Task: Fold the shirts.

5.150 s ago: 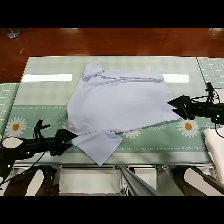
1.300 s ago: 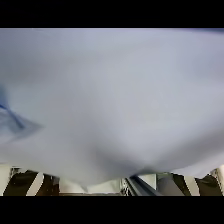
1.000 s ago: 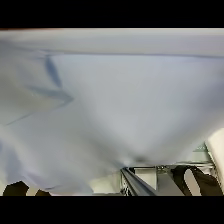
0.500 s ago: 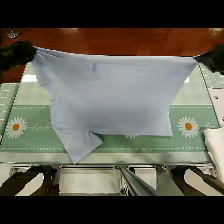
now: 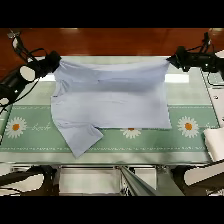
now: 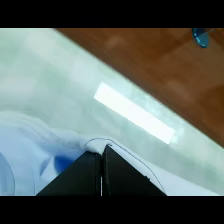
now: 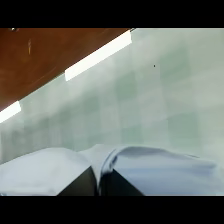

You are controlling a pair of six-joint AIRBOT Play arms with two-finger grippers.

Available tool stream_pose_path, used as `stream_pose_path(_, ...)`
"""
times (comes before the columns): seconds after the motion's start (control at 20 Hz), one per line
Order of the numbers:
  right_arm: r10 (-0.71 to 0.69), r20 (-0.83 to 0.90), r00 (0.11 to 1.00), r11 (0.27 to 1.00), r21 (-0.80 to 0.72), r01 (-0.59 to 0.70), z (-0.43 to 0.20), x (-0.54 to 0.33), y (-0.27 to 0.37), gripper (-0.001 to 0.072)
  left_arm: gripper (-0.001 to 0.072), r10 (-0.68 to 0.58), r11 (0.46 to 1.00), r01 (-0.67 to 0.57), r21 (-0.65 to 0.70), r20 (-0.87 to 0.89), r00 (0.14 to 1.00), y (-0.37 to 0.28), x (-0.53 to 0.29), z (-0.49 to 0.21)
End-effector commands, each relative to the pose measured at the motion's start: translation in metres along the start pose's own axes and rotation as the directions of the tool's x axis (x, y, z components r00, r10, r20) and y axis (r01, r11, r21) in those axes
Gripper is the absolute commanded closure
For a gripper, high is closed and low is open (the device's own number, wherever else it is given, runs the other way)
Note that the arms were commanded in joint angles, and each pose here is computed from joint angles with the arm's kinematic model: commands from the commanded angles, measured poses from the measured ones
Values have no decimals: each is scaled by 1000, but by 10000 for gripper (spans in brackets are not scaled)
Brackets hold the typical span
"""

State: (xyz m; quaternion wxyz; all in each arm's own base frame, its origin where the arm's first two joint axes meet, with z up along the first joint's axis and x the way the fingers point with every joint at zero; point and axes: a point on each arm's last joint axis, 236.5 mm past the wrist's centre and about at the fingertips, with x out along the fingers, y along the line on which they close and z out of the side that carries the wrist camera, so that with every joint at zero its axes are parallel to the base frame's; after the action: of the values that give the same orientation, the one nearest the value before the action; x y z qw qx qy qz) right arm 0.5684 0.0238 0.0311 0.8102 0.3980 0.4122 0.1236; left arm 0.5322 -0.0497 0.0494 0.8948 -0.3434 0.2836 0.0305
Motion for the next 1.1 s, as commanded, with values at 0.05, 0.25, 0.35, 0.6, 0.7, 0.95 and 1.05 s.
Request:
stream_pose_path(0.05,-20,-50,999,1000,12,21,-4,9,-17,695,685,39,997,-43,-63,-57,998,17,7,-10)
stream_pose_path(0.25,-94,-283,955,988,-144,54,-56,-17,-29,695,685,81,969,-18,247,-249,965,15,-22,-39)
stream_pose_path(0.35,-209,-373,904,969,-206,139,-77,-29,-56,695,685,148,946,-21,324,-372,917,38,-32,-64)
stream_pose_path(0.6,-351,-434,830,931,-256,260,-91,-46,-90,695,685,229,930,-26,367,-523,821,78,-47,-96)
stream_pose_path(0.7,-350,-450,821,932,-250,261,-96,-45,-92,695,685,239,928,-30,370,-535,810,84,-43,-102)
stream_pose_path(0.95,-345,-517,783,937,-241,253,-116,-33,-98,695,684,265,932,-49,360,-581,770,102,-31,-121)
stream_pose_path(1.05,-345,-536,770,936,-254,243,-125,-23,-95,694,685,270,932,-53,359,-589,762,106,-29,-125)
